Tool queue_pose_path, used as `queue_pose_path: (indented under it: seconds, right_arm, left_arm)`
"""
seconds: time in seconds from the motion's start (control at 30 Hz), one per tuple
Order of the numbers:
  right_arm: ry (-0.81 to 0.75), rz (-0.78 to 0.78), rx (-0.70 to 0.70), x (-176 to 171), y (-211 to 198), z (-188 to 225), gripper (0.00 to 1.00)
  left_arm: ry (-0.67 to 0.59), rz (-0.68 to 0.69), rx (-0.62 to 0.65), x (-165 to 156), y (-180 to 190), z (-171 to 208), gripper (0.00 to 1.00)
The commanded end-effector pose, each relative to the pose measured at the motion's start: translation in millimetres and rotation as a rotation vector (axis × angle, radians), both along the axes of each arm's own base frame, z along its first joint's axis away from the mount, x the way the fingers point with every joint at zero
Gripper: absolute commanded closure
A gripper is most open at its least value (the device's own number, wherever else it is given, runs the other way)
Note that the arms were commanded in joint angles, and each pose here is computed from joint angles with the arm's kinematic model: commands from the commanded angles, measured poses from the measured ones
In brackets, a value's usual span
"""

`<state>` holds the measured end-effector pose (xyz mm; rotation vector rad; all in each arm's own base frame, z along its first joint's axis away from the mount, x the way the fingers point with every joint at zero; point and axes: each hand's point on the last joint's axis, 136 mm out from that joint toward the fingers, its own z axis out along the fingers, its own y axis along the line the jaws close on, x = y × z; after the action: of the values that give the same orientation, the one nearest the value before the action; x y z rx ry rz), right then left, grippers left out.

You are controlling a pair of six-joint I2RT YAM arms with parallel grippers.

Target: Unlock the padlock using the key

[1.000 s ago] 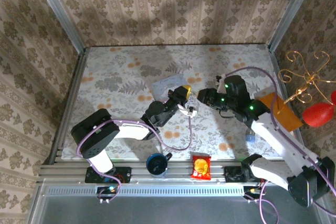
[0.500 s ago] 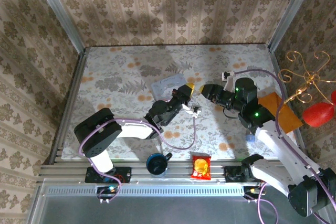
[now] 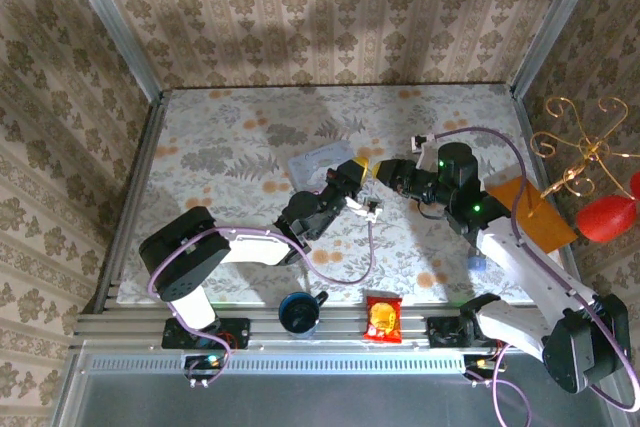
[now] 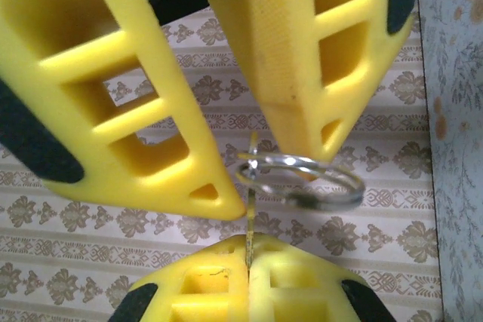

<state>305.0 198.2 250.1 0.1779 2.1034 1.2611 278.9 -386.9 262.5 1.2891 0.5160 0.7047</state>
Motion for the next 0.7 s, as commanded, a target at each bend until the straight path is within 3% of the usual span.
queue_pose_path:
  seconds: [0.0,0.67]
  right_arm:
    - [-0.049,0.05,0.047,-2.7,8.7,20.9,0.75]
    - [-0.036,0.07,0.055,-6.4,11.1,18.3,0.79]
  left_arm:
    - [-0.019,0.012,-0.075,-1.8,5.0,22.9,1.0]
    - [0.016,0.04,-0.131,6.3,6.7,29.0,1.0]
